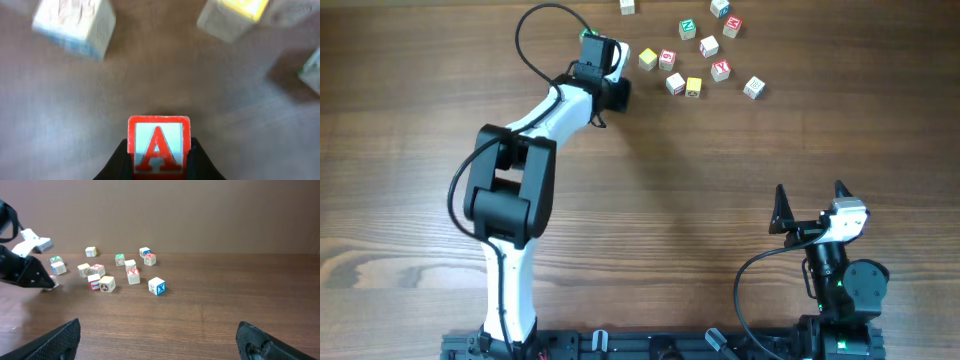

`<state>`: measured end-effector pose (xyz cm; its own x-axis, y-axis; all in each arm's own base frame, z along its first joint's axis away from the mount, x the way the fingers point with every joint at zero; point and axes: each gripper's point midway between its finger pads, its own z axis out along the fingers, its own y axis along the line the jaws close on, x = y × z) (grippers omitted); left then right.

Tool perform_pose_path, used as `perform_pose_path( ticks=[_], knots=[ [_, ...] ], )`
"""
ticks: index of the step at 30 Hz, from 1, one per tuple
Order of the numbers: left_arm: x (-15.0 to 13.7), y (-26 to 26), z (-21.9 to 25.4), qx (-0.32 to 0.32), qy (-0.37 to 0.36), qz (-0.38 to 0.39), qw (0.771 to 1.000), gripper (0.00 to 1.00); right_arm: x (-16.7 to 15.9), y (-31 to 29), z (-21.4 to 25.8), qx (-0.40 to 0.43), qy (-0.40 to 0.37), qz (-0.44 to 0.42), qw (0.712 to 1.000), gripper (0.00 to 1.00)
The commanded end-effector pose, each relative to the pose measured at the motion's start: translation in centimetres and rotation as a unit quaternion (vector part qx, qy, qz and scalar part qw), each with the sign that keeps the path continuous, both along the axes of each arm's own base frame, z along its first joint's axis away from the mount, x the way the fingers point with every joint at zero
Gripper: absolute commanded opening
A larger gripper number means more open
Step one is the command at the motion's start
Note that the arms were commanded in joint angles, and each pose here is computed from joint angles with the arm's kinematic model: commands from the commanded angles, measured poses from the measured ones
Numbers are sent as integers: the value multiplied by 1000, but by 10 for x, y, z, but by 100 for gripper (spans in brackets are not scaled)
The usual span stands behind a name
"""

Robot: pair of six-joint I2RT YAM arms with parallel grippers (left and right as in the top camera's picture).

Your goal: Form a tower

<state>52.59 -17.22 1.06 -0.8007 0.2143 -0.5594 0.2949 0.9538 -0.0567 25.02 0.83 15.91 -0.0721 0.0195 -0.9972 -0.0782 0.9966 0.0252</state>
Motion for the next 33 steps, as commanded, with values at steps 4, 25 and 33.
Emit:
perform_pose_path(
  ticks=[4,25,33],
  knots=[
    [-83,-4,121,-90,89,98,987,10,0,-3,1,6,-2,-9,1000,100],
    [-198,-58,-2,-6,109,87,990,17,0,-4,1,54,1,-15,998,100],
    [-163,-76,-2,-31,27,31,999,22,0,-4,1,313,20,-32,949,100]
  ],
)
